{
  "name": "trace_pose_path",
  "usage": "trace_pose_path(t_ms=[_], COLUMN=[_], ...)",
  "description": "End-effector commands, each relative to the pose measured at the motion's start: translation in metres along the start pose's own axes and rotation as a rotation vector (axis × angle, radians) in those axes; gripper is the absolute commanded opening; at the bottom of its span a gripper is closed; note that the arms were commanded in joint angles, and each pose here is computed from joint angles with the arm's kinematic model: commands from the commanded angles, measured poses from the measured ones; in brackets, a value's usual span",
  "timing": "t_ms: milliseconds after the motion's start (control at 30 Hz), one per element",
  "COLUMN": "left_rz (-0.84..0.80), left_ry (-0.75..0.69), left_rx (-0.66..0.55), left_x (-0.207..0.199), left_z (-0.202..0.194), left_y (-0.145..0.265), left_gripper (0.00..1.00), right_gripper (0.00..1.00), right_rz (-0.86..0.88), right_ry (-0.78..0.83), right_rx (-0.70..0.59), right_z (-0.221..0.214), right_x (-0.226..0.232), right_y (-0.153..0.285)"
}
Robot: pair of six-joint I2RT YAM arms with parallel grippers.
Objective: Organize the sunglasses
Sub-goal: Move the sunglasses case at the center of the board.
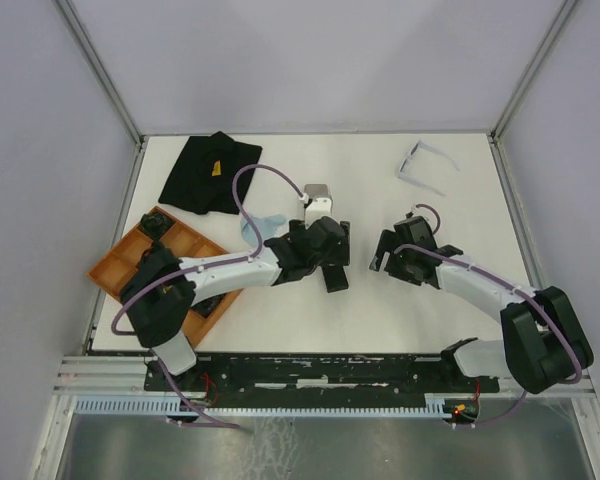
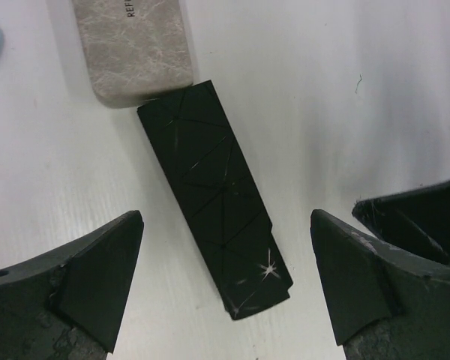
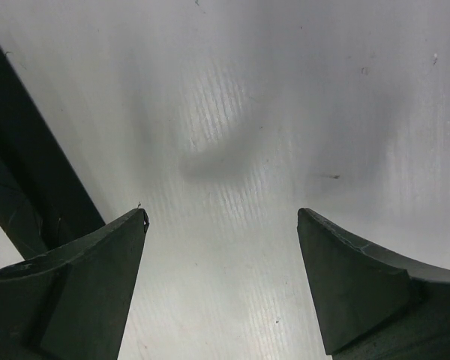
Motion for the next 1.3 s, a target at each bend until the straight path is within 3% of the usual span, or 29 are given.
trace_pose_path(t_ms=[0,467,867,1267], left_rz=[0.076,0.217,0.225,0.116], left_ry=[0.079,0.027,0.038,0.105], left_rx=[-0.039,-0.009,-0.003,-0.017], left_x=[-0.016,-0.01,0.0,0.006], left_z=[0.01,-0.009,-0.013,-0.004], left_y=[-0.02,-0.056,-0.063,-0.046], left_gripper=[0.99,0.98,0.69,0.59], right_gripper=[0.9,0.9,0.9,0.9], right_rz=[0.068,0.105,0.112,0.15], right_ry=[-0.04,-0.014,-0.01,-0.009], right_rx=[-0.063,-0.055,-0.045,-0.056], right_z=[0.008,0.007,0.008,0.014], right_x=[0.008,0.011,0.013,0.021], right_y=[0.004,0.007,0.005,0.006])
Point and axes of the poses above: each gripper's point midway between its finger pads, its own y axis back along the fingers, its own x axis along the line the jaws close on, z = x × y, the point moved 4 cm from there along y, back along the fingers, and after that the axes turned 8 degrees about y, right-handed, at the moved point
